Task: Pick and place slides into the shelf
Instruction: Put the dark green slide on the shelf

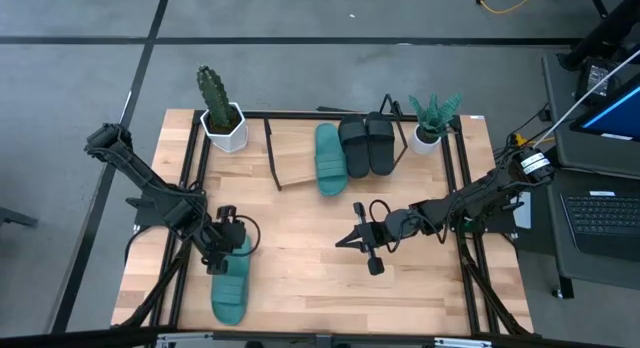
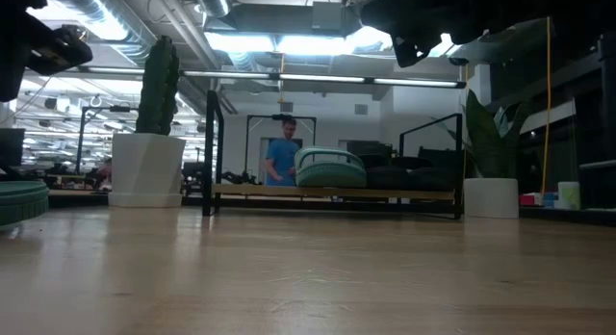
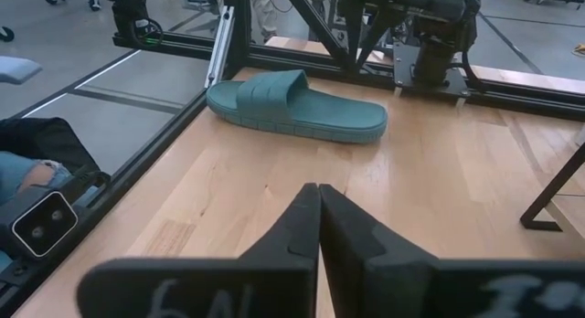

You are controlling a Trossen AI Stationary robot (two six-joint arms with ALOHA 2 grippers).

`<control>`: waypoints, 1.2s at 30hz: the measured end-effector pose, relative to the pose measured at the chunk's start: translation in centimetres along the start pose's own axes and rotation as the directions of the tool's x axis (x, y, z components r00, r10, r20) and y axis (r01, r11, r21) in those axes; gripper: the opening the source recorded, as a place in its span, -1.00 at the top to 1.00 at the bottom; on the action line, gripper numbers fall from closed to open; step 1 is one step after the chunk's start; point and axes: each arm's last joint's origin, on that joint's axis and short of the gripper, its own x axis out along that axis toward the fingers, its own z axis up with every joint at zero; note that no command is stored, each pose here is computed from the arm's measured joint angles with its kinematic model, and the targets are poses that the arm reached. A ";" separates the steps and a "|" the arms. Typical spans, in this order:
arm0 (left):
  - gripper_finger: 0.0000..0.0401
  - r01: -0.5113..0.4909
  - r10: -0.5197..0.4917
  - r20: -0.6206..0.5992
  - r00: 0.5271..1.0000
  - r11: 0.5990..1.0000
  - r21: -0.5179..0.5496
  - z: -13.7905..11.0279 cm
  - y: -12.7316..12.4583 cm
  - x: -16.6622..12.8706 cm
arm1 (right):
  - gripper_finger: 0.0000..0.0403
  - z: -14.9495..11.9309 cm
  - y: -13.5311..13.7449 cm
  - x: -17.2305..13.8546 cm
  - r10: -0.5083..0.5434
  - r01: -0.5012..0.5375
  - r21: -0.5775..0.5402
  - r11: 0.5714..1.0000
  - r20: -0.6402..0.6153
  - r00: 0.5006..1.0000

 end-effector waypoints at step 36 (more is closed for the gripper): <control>0.07 0.035 -0.038 -0.021 0.999 0.988 -0.153 -0.3 -0.4 -0.1 | 0.93 0.0 0.0 0.0 0.001 -0.001 0.003 1.000 0.000 1.000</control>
